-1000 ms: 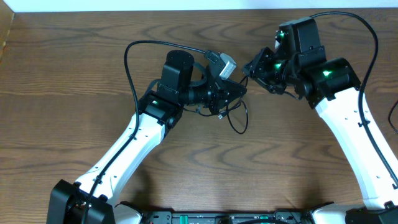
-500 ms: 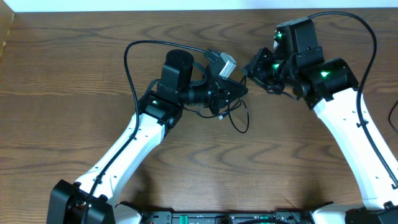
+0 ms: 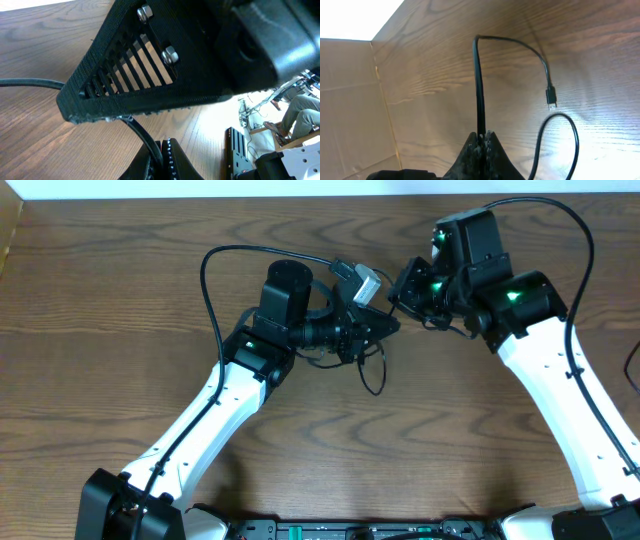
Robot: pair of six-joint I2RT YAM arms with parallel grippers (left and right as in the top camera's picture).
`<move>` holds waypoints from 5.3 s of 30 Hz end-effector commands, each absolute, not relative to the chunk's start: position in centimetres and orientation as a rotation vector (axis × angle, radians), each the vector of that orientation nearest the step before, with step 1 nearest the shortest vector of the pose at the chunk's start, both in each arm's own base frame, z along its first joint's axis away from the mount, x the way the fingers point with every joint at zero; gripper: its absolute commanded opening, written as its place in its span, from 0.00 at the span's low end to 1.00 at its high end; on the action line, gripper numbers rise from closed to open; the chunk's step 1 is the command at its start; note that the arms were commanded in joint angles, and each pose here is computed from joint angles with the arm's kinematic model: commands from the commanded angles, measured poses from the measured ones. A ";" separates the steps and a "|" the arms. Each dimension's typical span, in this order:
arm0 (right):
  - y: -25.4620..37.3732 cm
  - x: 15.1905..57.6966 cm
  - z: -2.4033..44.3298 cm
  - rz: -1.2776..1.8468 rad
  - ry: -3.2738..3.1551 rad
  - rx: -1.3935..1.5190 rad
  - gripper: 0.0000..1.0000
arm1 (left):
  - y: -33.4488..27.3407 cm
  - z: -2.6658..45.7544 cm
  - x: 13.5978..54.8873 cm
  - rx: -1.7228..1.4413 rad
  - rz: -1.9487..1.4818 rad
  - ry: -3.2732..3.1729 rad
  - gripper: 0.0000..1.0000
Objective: Untangle cables
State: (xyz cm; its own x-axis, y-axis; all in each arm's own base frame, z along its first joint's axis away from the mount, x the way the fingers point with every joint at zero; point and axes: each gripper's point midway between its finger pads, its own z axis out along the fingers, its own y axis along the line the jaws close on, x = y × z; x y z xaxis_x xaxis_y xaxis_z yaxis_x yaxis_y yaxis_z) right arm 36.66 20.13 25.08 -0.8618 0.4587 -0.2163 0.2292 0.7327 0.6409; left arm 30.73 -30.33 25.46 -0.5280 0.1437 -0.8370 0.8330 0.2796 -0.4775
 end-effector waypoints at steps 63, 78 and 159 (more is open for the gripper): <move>3.9 37.6 37.9 0.272 2.184 -0.202 0.01 | -14.2 31.0 30.3 0.488 -0.742 1.965 0.98; 0.3 38.0 42.5 0.190 2.099 -0.084 0.01 | -7.0 30.7 33.3 0.004 -0.512 2.030 0.98; -39.6 47.5 15.8 -0.345 2.280 0.962 0.01 | -18.9 35.4 27.8 0.618 -0.922 1.775 0.98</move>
State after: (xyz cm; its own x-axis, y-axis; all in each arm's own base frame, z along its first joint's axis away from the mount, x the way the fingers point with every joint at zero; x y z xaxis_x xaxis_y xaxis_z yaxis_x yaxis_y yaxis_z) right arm 46.87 -40.15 15.26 -0.5056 0.5845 -0.6346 0.7431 0.6688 0.0241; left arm 28.11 -18.71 35.10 -0.3711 -0.0008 -0.9286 0.7504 0.5888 -0.3003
